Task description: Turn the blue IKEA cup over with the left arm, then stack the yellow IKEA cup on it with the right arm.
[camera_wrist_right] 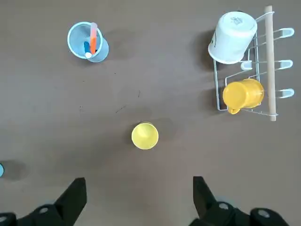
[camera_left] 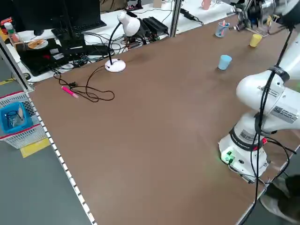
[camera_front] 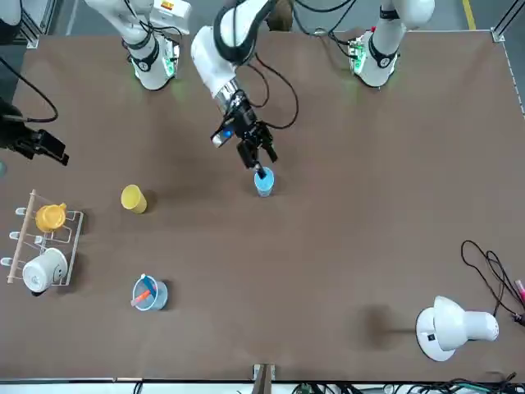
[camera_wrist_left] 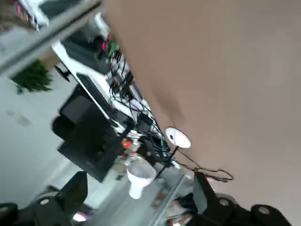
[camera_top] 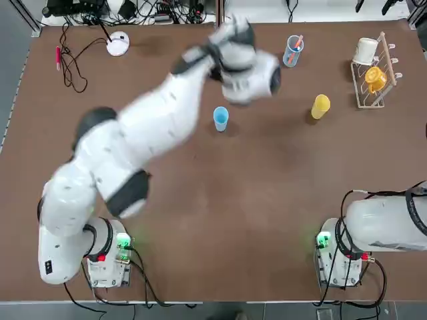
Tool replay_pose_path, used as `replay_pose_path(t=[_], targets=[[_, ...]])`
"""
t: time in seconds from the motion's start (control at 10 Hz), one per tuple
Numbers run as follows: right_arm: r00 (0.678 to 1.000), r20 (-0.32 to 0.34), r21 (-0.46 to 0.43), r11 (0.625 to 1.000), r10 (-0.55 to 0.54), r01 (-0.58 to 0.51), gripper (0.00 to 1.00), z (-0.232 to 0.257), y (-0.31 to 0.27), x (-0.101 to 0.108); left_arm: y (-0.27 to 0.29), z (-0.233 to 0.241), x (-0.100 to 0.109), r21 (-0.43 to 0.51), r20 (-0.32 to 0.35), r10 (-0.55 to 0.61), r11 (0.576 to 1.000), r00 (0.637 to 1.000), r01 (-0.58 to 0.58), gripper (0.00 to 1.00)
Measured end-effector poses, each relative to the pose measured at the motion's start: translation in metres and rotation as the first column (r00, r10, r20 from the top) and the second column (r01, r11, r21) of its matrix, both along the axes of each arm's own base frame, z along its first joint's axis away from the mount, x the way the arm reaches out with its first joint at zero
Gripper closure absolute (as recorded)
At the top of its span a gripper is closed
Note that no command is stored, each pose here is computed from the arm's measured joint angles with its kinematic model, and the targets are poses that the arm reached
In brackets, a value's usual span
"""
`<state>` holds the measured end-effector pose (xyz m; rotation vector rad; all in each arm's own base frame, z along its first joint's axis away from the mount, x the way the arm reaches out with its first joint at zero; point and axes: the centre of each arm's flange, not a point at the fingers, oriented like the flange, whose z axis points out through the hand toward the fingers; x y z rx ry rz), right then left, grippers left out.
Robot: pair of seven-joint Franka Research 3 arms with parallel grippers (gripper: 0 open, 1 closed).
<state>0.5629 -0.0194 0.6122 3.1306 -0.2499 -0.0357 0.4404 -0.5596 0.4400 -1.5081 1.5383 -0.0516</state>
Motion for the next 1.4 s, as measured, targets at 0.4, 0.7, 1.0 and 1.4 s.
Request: replay_pose_path(t=[0.4,0.7,1.0,1.4], targets=[[1.000,-0.003,0.001,1.000,0.004,-0.004,0.00,-0.002,0.000,0.000,0.161,0.112,0.110,-0.498,-0.119,0.304,0.805,0.945,-0.321,0.01],[0.999,0.016,0.001,1.000,0.029,-0.029,0.00,-0.021,-0.001,0.006,0.298,0.157,0.151,-0.699,-0.270,0.495,0.489,0.826,-0.522,0.01],[1.000,0.000,0.003,1.000,0.030,-0.030,0.00,-0.053,-0.006,0.011,0.423,0.192,0.142,-0.749,-0.411,0.630,0.180,0.659,-0.638,0.01],[1.000,0.004,0.002,1.000,0.029,-0.029,0.00,-0.094,-0.007,0.011,0.541,0.224,0.098,-0.685,-0.500,0.720,0.011,0.481,-0.728,0.01]])
